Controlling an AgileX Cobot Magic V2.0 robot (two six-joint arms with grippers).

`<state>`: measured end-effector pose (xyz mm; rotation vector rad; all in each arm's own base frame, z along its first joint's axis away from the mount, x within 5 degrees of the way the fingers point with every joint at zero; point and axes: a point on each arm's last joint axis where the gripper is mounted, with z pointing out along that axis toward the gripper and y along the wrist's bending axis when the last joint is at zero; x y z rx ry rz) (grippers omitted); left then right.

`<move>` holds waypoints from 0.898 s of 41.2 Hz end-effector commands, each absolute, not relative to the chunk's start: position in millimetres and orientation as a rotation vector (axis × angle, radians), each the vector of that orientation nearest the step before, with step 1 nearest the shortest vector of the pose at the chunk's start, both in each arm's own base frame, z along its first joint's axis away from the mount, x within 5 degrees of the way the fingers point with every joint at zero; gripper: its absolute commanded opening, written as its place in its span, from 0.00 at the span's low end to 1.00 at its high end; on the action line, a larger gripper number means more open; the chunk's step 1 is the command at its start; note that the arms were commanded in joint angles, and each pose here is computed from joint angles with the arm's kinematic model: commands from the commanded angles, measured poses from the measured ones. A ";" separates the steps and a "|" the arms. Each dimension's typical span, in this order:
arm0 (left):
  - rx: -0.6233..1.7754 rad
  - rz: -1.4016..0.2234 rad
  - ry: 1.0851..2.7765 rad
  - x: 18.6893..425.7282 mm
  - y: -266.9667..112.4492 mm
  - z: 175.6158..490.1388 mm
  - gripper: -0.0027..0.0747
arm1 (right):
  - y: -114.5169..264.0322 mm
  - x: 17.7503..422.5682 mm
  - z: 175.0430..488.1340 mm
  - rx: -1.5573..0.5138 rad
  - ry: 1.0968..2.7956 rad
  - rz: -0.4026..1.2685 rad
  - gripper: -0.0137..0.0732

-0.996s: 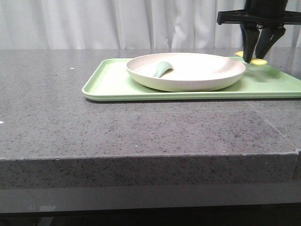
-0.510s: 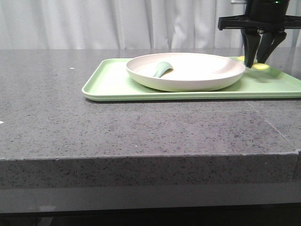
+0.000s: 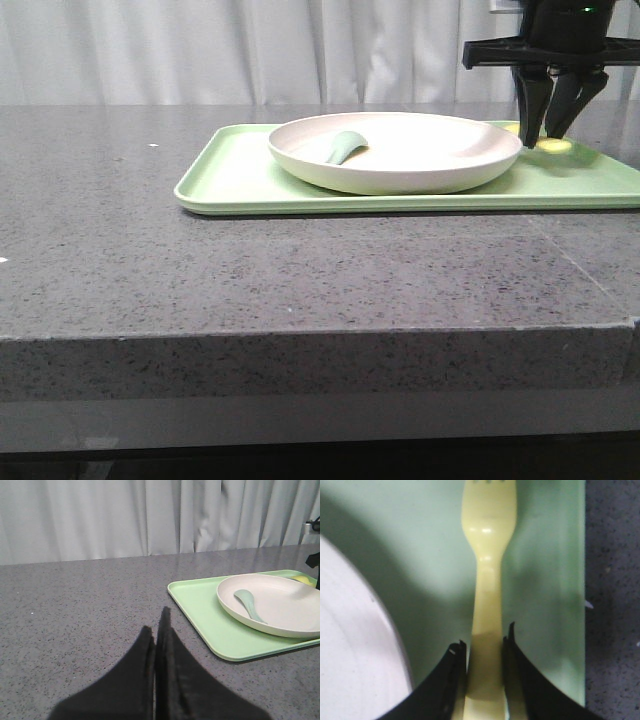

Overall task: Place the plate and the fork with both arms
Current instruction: 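Lower the fork onto the tray beside the plate and release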

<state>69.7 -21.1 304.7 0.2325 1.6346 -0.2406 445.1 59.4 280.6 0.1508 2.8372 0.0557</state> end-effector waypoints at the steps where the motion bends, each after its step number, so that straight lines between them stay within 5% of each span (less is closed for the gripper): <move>1: 0.219 -0.260 1.534 68.9 -21.4 320.7 0.01 | 53.1 429.6 308.7 0.147 2.848 0.025 0.35; 25: 0.219 -0.260 1.534 68.9 -21.4 320.7 0.01 | 53.4 432.2 301.1 0.148 2.866 0.021 0.36; 37: 0.219 -0.260 1.534 68.9 -21.4 320.7 0.01 | 53.4 432.2 301.1 0.148 2.866 0.021 0.50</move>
